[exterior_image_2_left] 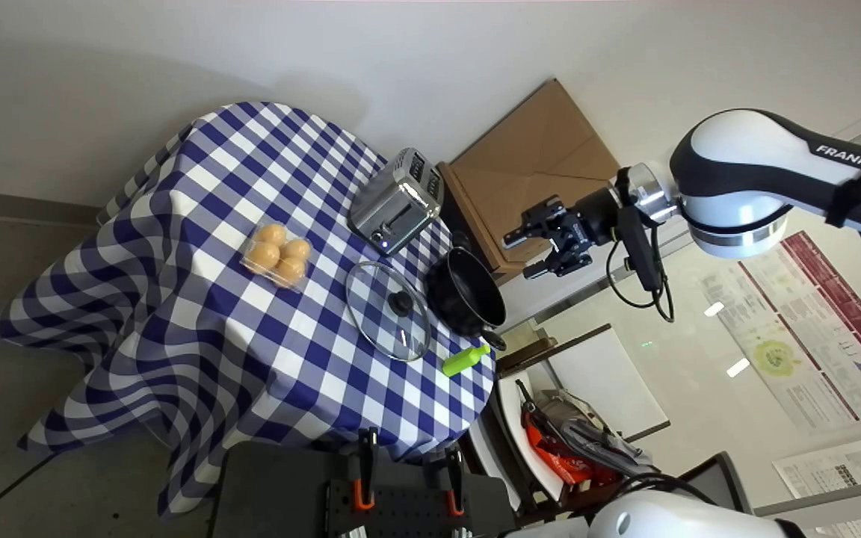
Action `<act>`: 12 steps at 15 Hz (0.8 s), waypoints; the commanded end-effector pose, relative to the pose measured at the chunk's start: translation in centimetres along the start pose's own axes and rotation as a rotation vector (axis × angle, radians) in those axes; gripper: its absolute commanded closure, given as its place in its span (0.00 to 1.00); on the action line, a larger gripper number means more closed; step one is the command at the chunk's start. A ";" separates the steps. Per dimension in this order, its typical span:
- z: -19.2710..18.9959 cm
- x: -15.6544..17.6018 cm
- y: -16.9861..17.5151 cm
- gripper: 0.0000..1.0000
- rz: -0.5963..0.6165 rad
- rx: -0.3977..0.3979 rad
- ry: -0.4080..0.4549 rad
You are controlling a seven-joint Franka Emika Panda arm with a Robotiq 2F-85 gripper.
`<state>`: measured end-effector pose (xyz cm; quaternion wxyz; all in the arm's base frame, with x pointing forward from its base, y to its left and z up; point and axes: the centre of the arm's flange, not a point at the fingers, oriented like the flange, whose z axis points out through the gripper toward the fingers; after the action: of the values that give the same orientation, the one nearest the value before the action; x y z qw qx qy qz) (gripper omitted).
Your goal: Push the lever of the toaster down
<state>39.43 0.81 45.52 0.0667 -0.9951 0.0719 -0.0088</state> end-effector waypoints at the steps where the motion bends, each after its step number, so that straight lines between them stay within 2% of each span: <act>1: 1.2 1.2 0.3 0.49 0.012 -0.037 0.022; 8: 5.9 5.3 2.4 1.00 0.072 -0.149 0.119; 12: 9.6 7.5 2.0 1.00 0.074 -0.206 0.142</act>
<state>44.48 -1.68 38.30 -0.0178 -0.9919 0.1070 -0.0666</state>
